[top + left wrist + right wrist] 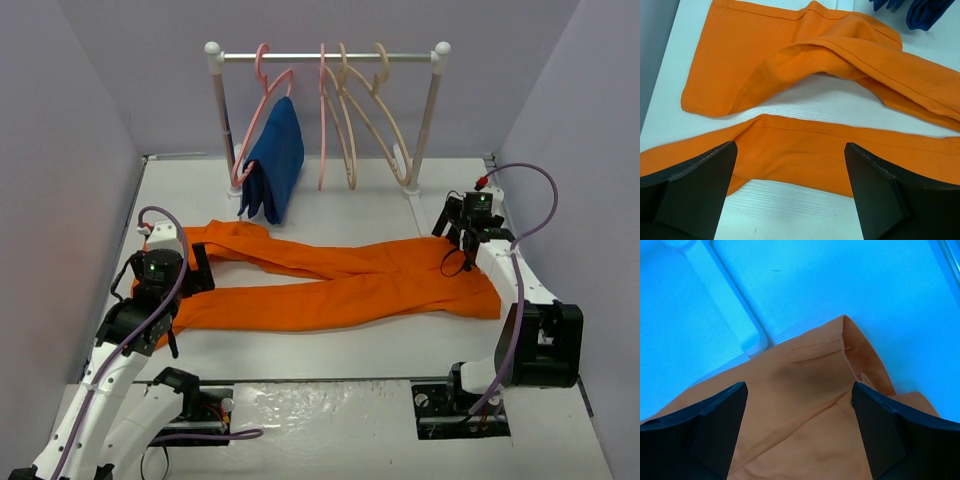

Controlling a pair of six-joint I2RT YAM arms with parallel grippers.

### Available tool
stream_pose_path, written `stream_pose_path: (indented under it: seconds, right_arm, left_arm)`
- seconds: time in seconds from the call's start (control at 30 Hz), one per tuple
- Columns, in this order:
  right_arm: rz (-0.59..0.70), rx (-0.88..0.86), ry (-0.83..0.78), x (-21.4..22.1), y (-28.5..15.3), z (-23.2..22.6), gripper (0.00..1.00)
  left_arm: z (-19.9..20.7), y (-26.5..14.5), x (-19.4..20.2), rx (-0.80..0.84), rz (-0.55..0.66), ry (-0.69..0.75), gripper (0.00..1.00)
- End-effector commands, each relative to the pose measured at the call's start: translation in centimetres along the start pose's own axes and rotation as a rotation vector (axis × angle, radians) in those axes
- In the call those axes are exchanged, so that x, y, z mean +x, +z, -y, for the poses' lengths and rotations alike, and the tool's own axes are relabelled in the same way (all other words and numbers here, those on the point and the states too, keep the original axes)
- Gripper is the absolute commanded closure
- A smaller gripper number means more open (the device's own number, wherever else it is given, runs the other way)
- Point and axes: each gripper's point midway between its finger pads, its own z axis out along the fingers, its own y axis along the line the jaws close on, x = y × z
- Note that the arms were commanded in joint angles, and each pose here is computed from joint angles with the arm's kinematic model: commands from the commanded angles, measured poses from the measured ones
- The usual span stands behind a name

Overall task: Place the trousers on the hanger
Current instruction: Flatten out the trousers at the center of the board.

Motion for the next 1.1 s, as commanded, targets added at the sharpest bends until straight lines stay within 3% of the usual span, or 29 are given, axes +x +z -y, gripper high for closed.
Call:
stream_pose_path:
  seconds: [0.0,0.2,0.37,0.5,0.67,0.97,1.07]
  right_arm:
    - [0.063,0.028,0.0,-3.1,0.7,0.5,0.17]
    - [0.013,0.014,0.002,-1.9,3.1,0.9,0.19]
    - [0.012,-0.032,-0.002,-2.0,3.7,0.4,0.26]
    - [0.013,-0.067,-0.014,-2.3,3.9,-0.2,0.45]
    - [0.077,-0.085,-0.018,-4.6,2.7,-0.6,1.0]
    - [0.335,-0.007,0.07,-14.7,-4.0,1.2,1.0]
    - [0.369,0.037,0.133,-17.0,-4.2,3.1,1.0]
  left_arm:
    - [0.3,0.0,-1.3,0.011,0.033,-0.022,0.13]
    - [0.3,0.0,-1.3,0.013,0.031,-0.022,0.13]
    - [0.3,0.0,-1.2,0.011,0.028,-0.022,0.13]
    - [0.3,0.1,-1.2,0.01,0.024,-0.022,0.13]
    - [0.3,0.2,-1.2,0.007,0.024,-0.02,0.13]
    - [0.0,0.1,-1.3,-0.003,0.03,-0.022,0.13]
    - [-0.1,0.1,-1.3,-0.005,0.03,-0.023,0.13]
